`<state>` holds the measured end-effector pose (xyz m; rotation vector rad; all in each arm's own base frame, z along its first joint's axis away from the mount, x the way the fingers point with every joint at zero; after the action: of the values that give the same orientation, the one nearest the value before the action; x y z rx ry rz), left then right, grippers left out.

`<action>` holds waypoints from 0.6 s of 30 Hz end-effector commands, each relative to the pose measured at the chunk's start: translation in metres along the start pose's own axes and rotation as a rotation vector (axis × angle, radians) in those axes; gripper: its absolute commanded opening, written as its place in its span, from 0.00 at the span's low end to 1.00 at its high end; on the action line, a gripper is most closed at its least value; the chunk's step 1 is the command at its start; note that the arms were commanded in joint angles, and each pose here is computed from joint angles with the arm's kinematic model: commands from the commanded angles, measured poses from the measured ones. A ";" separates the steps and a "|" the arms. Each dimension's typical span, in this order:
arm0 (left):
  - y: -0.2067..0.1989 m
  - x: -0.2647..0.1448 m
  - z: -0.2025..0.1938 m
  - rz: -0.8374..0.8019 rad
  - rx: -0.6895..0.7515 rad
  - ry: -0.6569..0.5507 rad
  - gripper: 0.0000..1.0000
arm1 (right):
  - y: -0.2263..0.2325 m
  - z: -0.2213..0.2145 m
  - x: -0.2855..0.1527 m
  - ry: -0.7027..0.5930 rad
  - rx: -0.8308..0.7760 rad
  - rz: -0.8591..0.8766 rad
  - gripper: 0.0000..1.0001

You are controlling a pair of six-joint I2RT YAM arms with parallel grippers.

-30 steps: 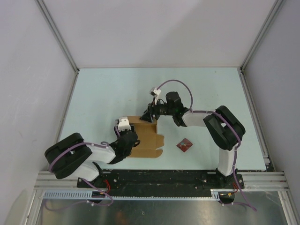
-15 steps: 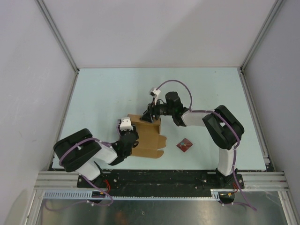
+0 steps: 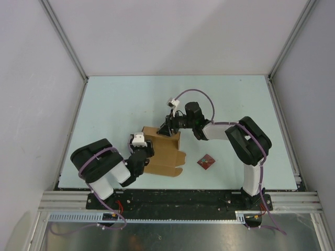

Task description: Fold the paper box

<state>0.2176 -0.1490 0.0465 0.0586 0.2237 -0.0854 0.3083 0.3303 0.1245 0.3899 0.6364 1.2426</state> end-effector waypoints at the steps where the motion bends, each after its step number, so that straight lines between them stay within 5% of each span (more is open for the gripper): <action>1: -0.002 0.003 0.014 -0.039 -0.020 -0.073 0.55 | -0.003 0.009 0.003 -0.019 -0.018 0.024 0.56; 18: -0.008 0.005 0.021 -0.130 -0.047 -0.150 0.36 | -0.004 0.008 0.003 -0.014 -0.010 0.041 0.55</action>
<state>0.2194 -0.1475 0.0374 0.0834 0.2290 -0.1515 0.3091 0.3283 0.1207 0.4015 0.6533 1.2574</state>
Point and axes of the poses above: each gripper's point midway between its finger pads, its own x axis out along the fingers, its own y axis along the line the jaws close on, z = x × y, the point moved 7 cm from there along -x, back along the fingers, and after that the axes turned 11 degrees about x, right-handed, at the moved point
